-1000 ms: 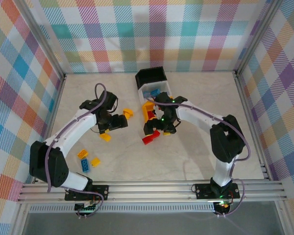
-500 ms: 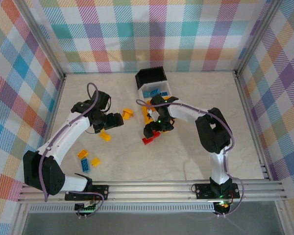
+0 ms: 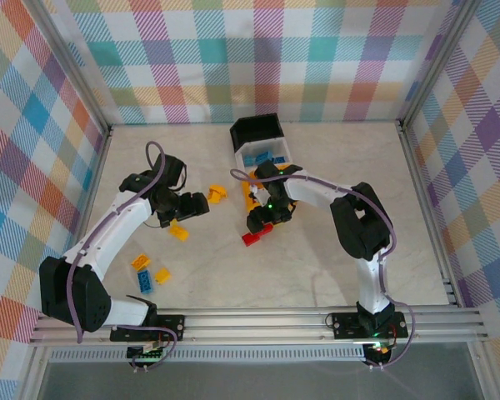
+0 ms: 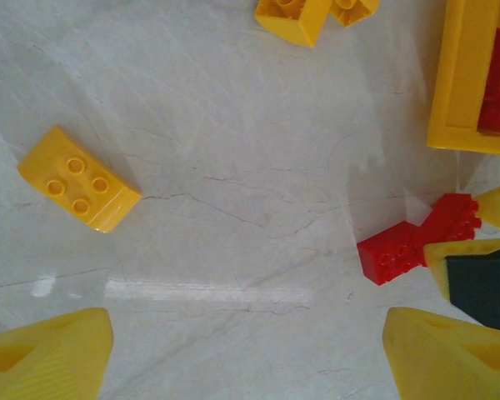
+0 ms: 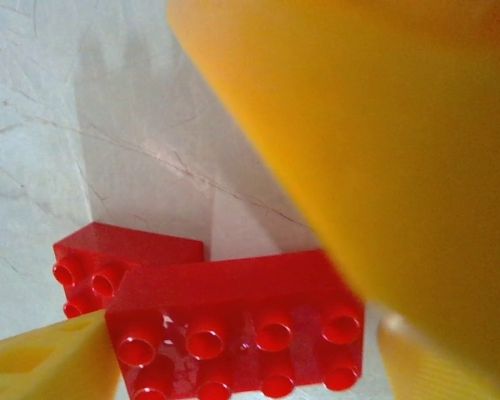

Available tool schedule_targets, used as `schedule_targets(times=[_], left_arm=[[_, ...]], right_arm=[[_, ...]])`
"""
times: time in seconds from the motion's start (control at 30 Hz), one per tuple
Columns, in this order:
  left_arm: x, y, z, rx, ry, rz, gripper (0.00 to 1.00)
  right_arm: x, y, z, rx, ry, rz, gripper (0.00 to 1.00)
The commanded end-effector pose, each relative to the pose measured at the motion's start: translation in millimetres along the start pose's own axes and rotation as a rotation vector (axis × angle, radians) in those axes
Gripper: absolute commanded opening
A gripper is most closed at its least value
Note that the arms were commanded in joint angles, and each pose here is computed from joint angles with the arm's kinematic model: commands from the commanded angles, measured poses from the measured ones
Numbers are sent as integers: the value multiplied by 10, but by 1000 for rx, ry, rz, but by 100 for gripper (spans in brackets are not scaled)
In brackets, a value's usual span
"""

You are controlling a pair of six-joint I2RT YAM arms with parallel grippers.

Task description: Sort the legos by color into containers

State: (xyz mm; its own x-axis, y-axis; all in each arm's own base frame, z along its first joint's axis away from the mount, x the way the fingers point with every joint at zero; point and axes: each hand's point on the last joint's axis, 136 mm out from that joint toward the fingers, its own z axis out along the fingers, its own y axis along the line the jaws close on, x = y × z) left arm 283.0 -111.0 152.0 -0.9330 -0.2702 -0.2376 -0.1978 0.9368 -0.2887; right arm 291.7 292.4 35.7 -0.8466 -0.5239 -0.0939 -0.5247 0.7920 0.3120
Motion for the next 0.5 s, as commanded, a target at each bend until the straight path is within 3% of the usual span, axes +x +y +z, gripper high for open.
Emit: schedule_targets(times=[0.0, 0.47], left_arm=[[70, 68, 55, -3, 29, -26, 84], [65, 85, 19, -3, 6, -33, 85]], right_arm=[[71, -24, -17, 11, 5, 19, 70], [132, 39, -501, 7, -103, 79, 68]])
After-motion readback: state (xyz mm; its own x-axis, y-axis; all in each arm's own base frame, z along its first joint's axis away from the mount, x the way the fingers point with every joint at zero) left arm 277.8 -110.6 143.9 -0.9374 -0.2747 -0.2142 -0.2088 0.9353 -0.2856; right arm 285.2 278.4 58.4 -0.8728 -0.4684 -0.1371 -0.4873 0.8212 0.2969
